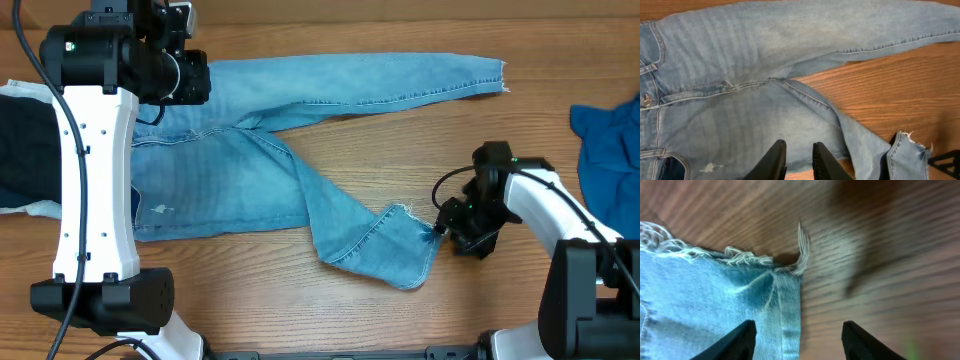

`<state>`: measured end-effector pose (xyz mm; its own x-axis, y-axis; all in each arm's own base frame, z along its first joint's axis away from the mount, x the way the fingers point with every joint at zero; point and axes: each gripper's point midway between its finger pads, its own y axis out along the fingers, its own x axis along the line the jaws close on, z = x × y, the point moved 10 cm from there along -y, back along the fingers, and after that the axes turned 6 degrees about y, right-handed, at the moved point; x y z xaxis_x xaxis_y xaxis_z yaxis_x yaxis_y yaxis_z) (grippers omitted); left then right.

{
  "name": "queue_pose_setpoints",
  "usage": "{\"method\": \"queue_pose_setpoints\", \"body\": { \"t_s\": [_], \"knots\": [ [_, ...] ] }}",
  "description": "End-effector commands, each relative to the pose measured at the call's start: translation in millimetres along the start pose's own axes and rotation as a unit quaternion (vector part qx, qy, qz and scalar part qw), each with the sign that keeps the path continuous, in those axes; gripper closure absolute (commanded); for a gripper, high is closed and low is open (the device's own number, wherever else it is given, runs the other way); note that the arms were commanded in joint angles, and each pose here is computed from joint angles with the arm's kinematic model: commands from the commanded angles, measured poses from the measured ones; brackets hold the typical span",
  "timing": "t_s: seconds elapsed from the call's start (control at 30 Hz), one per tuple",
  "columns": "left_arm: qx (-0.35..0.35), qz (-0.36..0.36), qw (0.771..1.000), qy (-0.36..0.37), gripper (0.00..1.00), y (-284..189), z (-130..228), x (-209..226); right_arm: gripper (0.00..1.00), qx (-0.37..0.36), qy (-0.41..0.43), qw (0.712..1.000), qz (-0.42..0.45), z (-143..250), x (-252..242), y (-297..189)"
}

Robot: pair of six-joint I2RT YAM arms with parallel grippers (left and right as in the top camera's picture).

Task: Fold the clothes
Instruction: 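Pull the leg hem right with the right gripper to unfold it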

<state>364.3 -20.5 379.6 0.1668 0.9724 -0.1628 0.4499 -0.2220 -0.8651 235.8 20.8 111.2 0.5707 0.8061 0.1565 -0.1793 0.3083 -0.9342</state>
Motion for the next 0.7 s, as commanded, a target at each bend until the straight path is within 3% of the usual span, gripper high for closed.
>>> {"method": "queue_pose_setpoints", "body": {
  "t_s": [0.0,0.17,0.3,0.4,0.67],
  "knots": [
    [-0.024,0.008,1.000,0.017,0.78,-16.6,0.2,-5.2,0.42,0.023,0.020,0.999,-0.025,9.7,-3.2,11.6],
    [-0.030,0.008,0.999,0.018,0.77,-16.7,-1.5,-5.1,0.43,0.050,0.016,0.996,-0.075,14.3,0.7,17.7],
    [-0.029,0.008,0.999,0.018,0.77,-16.7,-1.4,-5.1,0.80,0.057,0.014,0.993,-0.104,13.8,5.6,17.0],
    [-0.029,0.008,0.999,0.018,0.77,-16.7,-1.4,-5.1,0.93,0.046,0.012,0.993,-0.108,10.4,6.6,16.7],
    [-0.032,0.008,0.999,0.018,0.73,-16.7,-2.3,-5.1,0.96,-0.047,0.046,0.990,-0.125,-22.8,-9.5,2.2]
  ]
}}
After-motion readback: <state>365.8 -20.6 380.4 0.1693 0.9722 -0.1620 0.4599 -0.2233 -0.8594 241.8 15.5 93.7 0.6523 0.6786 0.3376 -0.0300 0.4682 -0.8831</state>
